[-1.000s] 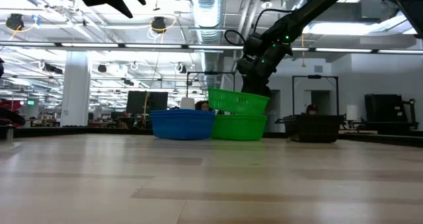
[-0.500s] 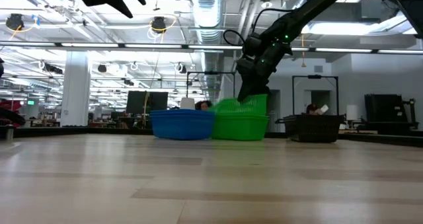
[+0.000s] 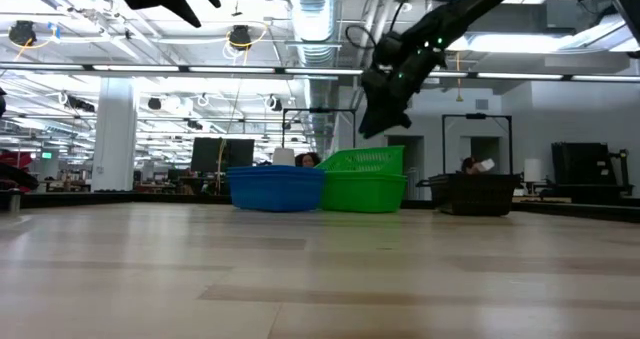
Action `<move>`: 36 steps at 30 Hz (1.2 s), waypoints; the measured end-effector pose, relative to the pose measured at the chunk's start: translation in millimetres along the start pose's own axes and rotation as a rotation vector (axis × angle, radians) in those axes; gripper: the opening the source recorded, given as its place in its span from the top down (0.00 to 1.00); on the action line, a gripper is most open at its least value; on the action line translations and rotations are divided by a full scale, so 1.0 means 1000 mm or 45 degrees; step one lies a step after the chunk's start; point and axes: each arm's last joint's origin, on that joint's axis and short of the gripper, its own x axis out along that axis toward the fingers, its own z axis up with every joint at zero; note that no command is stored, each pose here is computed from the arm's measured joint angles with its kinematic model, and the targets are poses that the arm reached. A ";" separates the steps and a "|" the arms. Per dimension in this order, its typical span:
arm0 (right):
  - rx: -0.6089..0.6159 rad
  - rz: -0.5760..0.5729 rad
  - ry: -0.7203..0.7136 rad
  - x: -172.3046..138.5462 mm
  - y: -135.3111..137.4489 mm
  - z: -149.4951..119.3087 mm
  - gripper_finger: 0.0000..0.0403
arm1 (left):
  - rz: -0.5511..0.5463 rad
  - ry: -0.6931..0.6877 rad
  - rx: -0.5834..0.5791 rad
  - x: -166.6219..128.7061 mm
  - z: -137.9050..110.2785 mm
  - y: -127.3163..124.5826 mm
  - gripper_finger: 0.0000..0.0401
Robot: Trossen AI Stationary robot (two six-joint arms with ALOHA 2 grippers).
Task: Stack baskets by color
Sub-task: Stack the bottom green bin on the green bins
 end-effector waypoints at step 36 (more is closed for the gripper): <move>-0.093 -0.066 0.221 0.006 0.026 -0.008 0.55 | 0.011 -0.010 0.005 0.000 0.000 0.000 0.44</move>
